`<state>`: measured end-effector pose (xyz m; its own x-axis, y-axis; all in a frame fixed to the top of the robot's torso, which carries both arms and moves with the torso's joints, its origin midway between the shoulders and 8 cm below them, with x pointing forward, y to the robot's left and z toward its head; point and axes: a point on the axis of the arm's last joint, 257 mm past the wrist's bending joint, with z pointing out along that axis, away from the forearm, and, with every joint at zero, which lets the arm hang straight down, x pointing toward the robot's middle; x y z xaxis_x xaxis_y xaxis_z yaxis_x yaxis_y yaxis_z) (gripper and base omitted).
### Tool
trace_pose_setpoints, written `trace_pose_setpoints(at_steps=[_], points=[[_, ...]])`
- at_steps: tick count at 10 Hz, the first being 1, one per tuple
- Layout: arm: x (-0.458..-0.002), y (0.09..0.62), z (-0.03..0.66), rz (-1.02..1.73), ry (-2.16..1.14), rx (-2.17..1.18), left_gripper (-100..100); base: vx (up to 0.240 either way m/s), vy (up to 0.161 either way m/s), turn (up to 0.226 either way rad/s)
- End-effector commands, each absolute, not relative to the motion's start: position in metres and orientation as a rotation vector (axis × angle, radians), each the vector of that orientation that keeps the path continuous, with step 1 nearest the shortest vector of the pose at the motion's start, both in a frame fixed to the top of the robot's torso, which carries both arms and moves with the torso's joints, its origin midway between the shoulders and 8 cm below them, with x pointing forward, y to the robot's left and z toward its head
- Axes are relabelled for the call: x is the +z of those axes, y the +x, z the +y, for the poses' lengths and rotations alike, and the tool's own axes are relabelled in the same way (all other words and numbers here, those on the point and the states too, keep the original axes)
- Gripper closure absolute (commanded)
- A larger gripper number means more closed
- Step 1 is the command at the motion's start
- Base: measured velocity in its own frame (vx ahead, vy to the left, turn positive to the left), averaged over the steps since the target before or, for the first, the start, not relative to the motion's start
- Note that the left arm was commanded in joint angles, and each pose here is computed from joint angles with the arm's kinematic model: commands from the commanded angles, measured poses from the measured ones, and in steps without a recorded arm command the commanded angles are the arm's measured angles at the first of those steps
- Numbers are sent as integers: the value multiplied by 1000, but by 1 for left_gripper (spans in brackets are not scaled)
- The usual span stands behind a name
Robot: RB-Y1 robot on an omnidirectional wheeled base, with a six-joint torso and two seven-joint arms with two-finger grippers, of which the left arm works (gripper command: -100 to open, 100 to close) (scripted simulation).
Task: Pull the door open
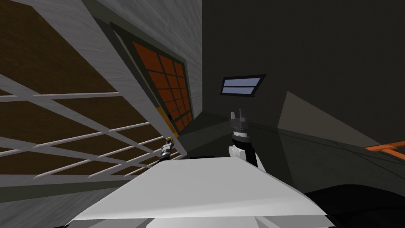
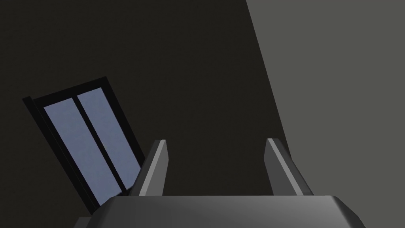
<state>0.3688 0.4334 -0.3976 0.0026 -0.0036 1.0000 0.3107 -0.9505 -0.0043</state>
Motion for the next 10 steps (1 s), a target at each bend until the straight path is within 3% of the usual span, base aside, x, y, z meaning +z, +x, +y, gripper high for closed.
trace_pose_setpoints(at_steps=[1,6,10], points=[[-399,365,429,-300,-2067,-2059,100,-223,17,-88],[-398,358,416,-229,-2107,-2107,100,-220,4,-73],[-400,345,412,-189,-2133,-2120,100,-154,8,-83]])
